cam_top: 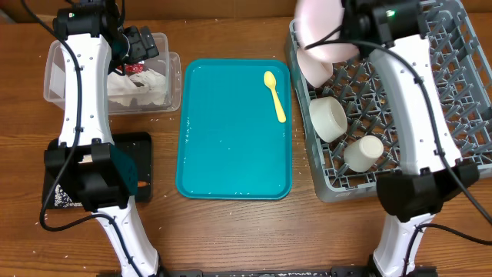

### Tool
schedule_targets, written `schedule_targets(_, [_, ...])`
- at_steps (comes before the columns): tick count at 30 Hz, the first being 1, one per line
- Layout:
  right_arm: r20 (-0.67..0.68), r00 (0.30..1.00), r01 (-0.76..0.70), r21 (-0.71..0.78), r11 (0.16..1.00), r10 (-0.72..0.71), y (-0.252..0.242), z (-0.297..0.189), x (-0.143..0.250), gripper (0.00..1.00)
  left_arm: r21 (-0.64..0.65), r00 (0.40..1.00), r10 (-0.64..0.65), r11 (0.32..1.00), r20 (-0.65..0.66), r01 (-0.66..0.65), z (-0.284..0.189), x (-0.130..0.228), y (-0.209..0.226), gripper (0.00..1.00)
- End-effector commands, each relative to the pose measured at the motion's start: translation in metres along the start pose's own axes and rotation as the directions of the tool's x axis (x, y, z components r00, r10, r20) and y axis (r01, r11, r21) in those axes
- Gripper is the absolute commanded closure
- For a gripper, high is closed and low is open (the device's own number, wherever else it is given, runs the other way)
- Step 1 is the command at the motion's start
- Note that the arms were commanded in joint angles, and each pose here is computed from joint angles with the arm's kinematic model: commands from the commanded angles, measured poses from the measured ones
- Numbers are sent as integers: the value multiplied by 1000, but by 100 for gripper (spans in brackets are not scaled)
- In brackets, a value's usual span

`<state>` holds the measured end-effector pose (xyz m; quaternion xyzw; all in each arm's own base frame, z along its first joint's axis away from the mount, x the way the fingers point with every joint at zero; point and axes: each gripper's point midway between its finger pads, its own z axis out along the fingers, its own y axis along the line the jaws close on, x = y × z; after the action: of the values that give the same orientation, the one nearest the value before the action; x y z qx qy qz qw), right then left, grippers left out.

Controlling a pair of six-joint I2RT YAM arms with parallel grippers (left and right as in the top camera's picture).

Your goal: Sort waste into correct bins and load items into the dishwasher

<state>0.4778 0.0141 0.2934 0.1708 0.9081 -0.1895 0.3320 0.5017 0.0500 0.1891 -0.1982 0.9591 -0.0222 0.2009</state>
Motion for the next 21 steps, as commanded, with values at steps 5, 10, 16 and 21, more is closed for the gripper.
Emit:
schedule_targets(5, [17,999,-32,387,921,28,-64,49,21,96,0,999,-7,1000,40,7,-13,-8,1,0])
schedule_targets(10, [-24,1000,25,398,917,-17,-48,75,50,96,0,999,-7,1000,40,7,-13,-8,1,0])
schedule_targets(16, [-77,997,50,350,935,-24,-35,86,69,96,0,999,-7,1000,40,7,-13,-8,1,0])
schedule_targets(21, [-117,993,22,169,985,-2,-13,73,63,81,0,999,-7,1000,40,7,-13,-8,1,0])
